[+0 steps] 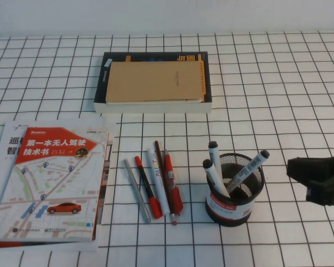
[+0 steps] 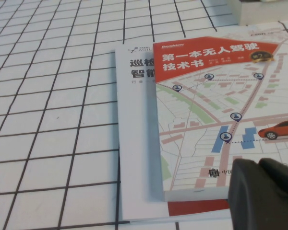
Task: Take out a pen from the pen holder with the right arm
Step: 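Take a marker out of the pen holder and lay it on the table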
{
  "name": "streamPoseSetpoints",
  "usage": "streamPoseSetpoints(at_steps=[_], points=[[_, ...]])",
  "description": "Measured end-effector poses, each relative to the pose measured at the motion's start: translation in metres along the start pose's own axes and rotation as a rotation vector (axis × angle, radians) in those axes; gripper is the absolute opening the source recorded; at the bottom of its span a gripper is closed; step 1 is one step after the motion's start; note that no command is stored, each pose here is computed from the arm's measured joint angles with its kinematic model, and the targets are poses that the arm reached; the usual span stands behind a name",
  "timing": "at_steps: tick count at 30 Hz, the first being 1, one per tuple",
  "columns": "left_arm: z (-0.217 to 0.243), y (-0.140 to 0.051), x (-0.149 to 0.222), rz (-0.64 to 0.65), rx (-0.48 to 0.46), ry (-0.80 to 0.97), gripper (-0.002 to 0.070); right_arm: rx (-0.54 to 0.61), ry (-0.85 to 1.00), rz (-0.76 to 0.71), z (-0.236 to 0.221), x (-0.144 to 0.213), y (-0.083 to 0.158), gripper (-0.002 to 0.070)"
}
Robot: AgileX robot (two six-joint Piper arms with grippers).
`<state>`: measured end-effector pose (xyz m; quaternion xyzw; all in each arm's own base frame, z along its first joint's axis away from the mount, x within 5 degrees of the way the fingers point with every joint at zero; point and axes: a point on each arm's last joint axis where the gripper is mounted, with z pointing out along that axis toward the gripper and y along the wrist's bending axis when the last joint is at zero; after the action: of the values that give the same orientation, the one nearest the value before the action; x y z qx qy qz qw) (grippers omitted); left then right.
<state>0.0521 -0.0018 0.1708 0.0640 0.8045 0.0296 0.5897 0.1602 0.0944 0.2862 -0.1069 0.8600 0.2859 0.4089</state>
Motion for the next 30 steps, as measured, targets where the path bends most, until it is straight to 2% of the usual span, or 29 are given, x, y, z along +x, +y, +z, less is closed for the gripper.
streamPoseSetpoints(at_steps=[5,10,13,20,22,25,30], points=[[0.0,0.0,0.0,0.0,0.0,0.0,-0.0004,-0.057,-0.046,-0.043,0.005,0.0,0.018,-0.0016],[0.0,0.0,0.0,0.0,0.0,0.0,-0.0004,-0.059,-0.077,-0.059,0.011,0.0,0.023,-0.0003],[0.0,0.0,0.0,0.0,0.0,0.0,-0.0004,-0.032,-0.124,-0.107,0.014,0.006,0.022,0.005],[0.0,0.0,0.0,0.0,0.0,0.0,-0.0004,0.017,-0.294,-0.102,0.021,0.039,0.011,0.0295],[0.0,0.0,0.0,0.0,0.0,0.0,-0.0004,0.008,-0.357,-0.097,0.02,0.049,0.007,0.0341],[0.0,0.0,0.0,0.0,0.0,0.0,-0.0004,-0.012,-0.441,-0.057,0.021,0.058,0.0,0.0372],[0.0,0.0,0.0,0.0,0.0,0.0,-0.0004,-0.003,-0.468,-0.011,0.033,0.063,-0.005,0.0381]])
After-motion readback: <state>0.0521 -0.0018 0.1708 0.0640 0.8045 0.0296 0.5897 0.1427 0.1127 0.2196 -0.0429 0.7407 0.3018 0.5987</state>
